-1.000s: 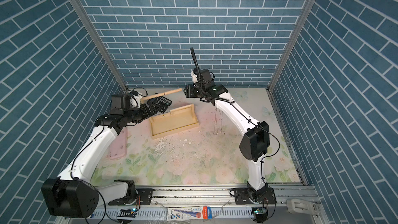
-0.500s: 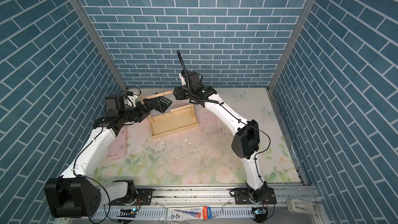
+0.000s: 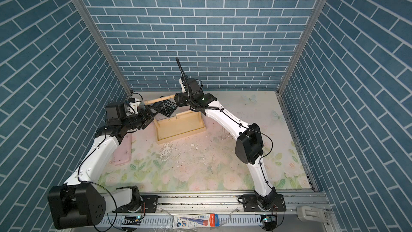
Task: Take the necklace off the jewelry display stand
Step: Take off the necklace from the stand.
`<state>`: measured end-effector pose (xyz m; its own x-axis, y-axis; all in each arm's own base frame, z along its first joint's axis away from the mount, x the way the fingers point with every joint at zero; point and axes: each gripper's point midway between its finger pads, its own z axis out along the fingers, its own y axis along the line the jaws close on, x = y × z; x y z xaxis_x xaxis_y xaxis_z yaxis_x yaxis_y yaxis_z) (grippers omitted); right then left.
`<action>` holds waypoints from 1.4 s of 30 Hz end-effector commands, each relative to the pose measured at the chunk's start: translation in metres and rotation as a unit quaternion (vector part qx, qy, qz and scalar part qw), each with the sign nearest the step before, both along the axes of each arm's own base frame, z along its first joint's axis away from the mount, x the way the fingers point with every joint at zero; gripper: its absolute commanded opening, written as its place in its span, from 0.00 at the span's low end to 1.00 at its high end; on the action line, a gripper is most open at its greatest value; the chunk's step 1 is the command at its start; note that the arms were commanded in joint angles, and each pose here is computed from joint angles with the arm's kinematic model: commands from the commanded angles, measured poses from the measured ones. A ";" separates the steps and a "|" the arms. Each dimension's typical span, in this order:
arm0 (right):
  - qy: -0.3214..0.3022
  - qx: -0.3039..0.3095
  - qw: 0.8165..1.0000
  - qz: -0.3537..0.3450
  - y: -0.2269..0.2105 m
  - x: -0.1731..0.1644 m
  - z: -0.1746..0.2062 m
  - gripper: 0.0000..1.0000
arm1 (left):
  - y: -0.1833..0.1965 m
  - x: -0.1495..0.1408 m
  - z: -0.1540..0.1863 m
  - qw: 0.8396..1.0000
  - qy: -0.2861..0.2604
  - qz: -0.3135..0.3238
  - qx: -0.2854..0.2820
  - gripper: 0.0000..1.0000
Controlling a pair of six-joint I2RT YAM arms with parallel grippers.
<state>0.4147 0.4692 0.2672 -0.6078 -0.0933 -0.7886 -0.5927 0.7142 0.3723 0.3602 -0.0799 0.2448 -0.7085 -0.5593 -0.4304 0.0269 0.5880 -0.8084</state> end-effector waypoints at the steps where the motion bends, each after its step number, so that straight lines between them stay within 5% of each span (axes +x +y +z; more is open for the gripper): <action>1: -0.016 0.014 1.000 -0.002 0.012 0.003 0.010 0.53 | -0.001 0.000 0.010 0.999 -0.031 -0.010 -0.012 0.99; 42: -0.027 0.021 0.999 0.012 0.055 -0.002 -0.013 0.18 | 0.007 0.002 0.000 0.999 -0.028 -0.001 -0.047 0.99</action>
